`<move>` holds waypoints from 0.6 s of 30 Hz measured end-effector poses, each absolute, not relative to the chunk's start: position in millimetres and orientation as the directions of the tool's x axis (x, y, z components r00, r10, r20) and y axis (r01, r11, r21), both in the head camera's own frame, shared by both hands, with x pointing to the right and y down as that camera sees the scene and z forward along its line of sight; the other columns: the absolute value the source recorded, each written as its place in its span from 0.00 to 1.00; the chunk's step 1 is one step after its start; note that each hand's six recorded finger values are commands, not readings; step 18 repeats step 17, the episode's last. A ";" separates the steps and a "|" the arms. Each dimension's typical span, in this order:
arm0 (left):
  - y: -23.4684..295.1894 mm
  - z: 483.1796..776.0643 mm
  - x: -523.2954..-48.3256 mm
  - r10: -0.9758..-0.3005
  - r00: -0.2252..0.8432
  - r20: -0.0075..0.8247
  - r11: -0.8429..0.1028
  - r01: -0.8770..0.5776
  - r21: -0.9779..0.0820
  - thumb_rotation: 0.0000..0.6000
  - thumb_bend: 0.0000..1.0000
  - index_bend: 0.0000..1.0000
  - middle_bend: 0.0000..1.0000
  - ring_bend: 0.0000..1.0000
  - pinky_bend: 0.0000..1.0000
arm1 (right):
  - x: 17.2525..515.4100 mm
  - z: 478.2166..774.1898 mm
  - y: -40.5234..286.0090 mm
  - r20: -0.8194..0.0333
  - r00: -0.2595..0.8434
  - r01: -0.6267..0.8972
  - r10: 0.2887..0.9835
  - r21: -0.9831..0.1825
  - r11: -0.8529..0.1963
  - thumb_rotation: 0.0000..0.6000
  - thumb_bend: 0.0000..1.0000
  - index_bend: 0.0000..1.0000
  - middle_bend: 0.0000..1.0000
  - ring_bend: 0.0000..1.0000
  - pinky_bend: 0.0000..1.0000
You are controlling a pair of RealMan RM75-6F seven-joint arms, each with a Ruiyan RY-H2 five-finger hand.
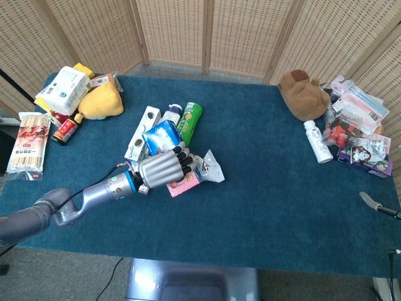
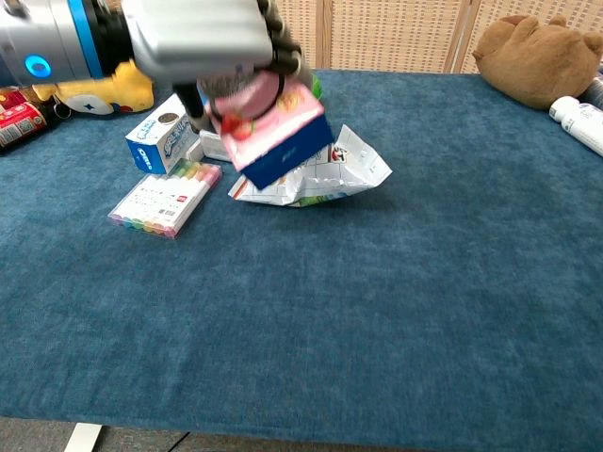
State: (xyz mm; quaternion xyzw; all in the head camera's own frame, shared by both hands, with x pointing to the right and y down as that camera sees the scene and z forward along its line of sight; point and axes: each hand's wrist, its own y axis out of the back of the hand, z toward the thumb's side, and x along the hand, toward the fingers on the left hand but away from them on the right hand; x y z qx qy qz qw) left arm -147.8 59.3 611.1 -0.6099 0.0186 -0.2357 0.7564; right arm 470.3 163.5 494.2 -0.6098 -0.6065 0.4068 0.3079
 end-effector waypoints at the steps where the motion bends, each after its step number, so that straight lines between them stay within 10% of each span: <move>1: 57.0 603.7 -148.2 -0.385 0.889 0.247 0.153 0.325 -0.933 1.00 0.00 0.85 0.91 0.99 1.00 | 469.4 494.1 163.8 -0.123 -0.064 0.490 0.990 -0.868 -0.076 1.00 0.04 0.00 0.00 0.00 0.00; 18: 29.7 517.1 -159.4 -0.468 0.875 0.123 0.259 0.269 -0.928 1.00 0.00 0.85 0.91 0.99 1.00 | 462.1 495.8 166.3 -0.132 -0.043 0.486 0.990 -0.869 -0.095 1.00 0.04 0.00 0.00 0.00 0.00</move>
